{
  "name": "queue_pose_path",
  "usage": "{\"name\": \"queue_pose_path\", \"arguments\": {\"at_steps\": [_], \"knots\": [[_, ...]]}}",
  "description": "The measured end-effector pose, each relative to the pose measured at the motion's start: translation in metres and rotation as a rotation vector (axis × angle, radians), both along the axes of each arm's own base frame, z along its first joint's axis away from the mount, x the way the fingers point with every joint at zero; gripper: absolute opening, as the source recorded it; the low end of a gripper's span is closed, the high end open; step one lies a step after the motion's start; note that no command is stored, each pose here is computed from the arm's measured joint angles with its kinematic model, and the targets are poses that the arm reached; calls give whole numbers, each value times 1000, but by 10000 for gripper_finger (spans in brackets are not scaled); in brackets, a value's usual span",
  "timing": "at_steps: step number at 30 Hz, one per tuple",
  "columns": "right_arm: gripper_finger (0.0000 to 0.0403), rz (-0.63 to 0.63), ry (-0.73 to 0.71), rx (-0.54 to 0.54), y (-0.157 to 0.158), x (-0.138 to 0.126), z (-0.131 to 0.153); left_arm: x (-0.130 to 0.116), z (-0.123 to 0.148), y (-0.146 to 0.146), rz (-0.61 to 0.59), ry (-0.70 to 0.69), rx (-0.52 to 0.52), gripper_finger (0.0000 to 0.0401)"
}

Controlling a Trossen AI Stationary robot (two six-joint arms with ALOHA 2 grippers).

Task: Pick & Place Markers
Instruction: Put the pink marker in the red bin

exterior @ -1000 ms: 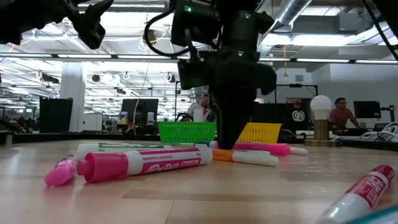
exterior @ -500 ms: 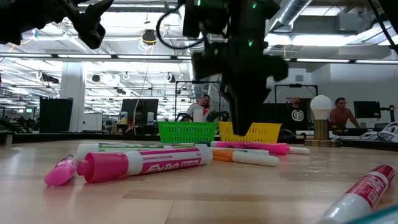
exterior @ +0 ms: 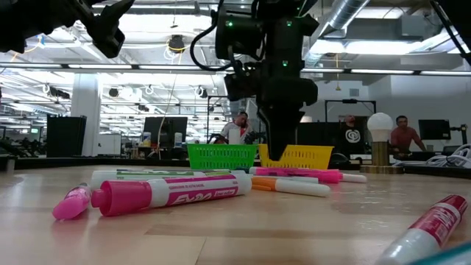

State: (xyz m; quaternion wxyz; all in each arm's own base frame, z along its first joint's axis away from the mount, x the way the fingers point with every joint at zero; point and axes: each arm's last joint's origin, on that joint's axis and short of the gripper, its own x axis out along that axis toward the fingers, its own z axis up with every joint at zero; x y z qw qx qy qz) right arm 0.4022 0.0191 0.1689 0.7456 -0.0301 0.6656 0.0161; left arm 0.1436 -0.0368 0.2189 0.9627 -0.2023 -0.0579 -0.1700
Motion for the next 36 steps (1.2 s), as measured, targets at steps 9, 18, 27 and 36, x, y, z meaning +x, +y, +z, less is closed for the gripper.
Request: {"name": "queue_pose_path", "arguments": {"at_steps": [9, 18, 27, 36], "knots": [[118, 9, 49, 2, 0, -14, -29, 0, 0, 0, 1, -1, 3, 282], [118, 4, 34, 20, 0, -16, -33, 0, 0, 0, 5, -7, 24, 282], [64, -21, 31, 23, 0, -15, -33, 0, 0, 0, 5, -7, 24, 282], [60, -68, 38, 28, 4, -14, -30, 0, 0, 0, 5, -8, 24, 282]]}}
